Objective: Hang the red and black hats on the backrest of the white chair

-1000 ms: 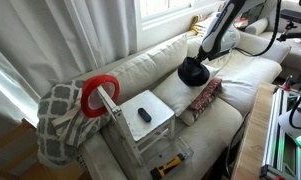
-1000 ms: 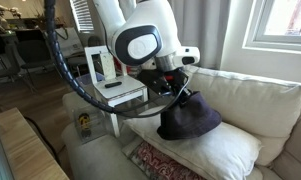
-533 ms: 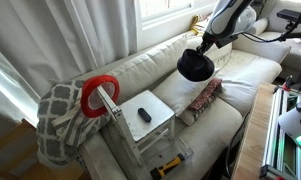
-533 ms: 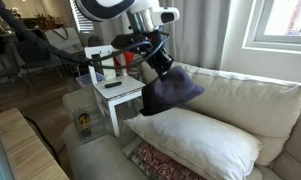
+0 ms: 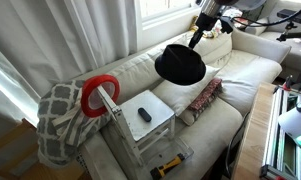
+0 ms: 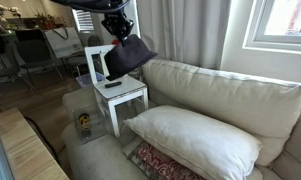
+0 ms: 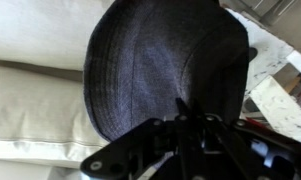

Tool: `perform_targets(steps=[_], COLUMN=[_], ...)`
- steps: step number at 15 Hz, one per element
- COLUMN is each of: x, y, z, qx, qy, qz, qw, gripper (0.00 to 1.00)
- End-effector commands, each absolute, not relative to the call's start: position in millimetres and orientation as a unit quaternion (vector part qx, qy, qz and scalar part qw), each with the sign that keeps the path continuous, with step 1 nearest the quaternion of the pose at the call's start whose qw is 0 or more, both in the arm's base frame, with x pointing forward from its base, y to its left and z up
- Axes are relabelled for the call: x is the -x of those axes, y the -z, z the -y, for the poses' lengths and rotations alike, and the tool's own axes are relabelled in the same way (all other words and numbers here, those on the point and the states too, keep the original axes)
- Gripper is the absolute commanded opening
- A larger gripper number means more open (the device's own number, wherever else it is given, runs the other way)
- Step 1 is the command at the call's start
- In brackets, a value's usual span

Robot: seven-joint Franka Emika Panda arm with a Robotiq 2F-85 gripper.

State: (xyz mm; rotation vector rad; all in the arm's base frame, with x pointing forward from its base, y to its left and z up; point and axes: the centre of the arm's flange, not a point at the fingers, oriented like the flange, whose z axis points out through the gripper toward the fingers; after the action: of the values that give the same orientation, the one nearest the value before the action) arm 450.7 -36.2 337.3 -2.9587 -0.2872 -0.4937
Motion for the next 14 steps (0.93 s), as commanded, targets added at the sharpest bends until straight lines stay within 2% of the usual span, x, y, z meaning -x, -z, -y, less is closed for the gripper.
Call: perform_targets(steps=[1,2,3,8,9,14], x=[-429.0,-429.2,-443.4,-439.3,-441.5,-449.4], y=[-364.6,-366.6,-360.7,-368.8,-367.2,-376.8], z=[6.4,-1.0,3.2,-6.6,-16.8,-98.8], qx=[0.962,0.955,0.965,0.957,0.948,0.899], qy=[0.167,0.164,0.165,0.167,0.182,0.231], qz=[0.187,0.213,0.174,0.207,0.224,0.310], qw=[0.109,0.123,0.100,0.114,0.134,0.205], gripper=[0.02,0.02,0.06,0.06,0.02,0.02])
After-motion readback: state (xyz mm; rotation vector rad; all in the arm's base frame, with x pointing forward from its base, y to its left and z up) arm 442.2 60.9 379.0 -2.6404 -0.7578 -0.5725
